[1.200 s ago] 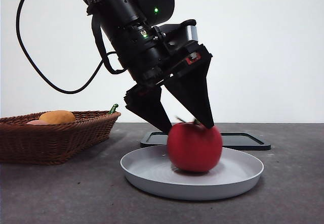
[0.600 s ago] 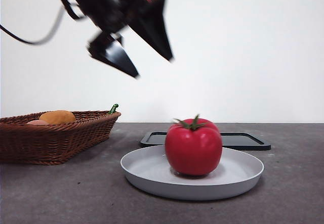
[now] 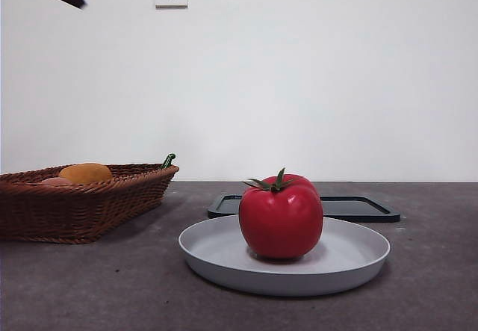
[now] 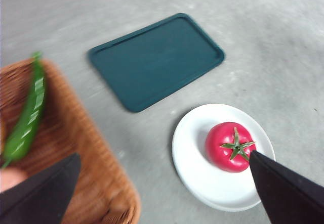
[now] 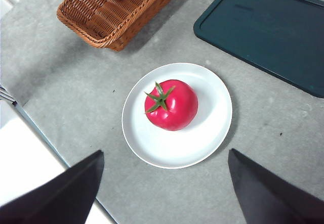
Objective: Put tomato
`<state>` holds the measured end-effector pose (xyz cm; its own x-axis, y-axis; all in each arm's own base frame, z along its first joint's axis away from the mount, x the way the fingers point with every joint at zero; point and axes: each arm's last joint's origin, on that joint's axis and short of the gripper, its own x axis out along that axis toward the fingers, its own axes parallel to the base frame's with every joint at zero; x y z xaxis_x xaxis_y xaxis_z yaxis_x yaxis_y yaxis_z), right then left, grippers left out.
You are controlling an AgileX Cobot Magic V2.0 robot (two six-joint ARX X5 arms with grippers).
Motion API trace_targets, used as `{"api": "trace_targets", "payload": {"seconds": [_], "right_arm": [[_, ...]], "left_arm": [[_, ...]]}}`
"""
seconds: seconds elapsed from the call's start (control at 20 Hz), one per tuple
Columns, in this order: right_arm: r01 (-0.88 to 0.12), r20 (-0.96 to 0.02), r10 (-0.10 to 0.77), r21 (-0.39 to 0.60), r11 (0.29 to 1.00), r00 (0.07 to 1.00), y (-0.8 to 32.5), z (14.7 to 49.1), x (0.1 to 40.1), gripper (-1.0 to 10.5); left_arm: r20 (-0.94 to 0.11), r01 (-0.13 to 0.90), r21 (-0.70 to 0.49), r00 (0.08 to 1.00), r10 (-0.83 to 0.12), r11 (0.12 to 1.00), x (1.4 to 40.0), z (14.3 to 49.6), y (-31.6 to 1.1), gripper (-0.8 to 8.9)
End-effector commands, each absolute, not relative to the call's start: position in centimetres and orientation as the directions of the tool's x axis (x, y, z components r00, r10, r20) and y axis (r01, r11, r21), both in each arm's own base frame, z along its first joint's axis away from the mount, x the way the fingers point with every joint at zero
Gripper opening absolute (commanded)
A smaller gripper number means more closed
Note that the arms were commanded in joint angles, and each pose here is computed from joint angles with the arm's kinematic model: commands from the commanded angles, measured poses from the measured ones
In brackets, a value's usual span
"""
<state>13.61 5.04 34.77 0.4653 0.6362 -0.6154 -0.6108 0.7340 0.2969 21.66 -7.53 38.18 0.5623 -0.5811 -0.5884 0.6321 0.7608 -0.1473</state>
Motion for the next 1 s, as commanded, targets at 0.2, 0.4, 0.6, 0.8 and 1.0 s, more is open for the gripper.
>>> {"api": "trace_targets", "payload": {"seconds": [0.2, 0.4, 0.6, 0.8, 1.0], "right_arm": [[-0.62, -0.601, 0.643, 0.29, 0.729, 0.474, 5.2, 35.3, 13.9, 3.9], [-0.619, -0.606, 0.642, 0.293, 0.729, 0.47, 5.3, 35.1, 14.3, 3.9], [-0.615, -0.613, 0.64, 0.298, 0.73, 0.462, 5.4, 35.0, 14.6, 3.9], [-0.606, -0.617, 0.64, 0.311, 0.732, 0.457, 5.4, 34.9, 14.8, 3.9], [-0.613, -0.633, 0.65, 0.33, 0.718, 0.421, 6.1, 34.5, 15.3, 3.9]], "left_arm": [[-0.585, 0.67, -0.214, 0.494, -0.643, 0.71, 18.6, 39.1, -6.0, 5.34], [-0.625, 0.722, -0.336, 0.31, -0.717, 0.605, 16.2, 38.3, -6.1, 5.31], [-0.669, 0.727, -0.381, 0.21, -0.713, 0.571, 15.0, 37.8, -6.3, 5.3], [-0.669, 0.731, -0.379, 0.207, -0.714, 0.567, 15.0, 37.8, -6.4, 5.31], [-0.662, 0.738, -0.369, 0.217, -0.717, 0.564, 15.1, 37.9, -6.4, 5.3]]}}
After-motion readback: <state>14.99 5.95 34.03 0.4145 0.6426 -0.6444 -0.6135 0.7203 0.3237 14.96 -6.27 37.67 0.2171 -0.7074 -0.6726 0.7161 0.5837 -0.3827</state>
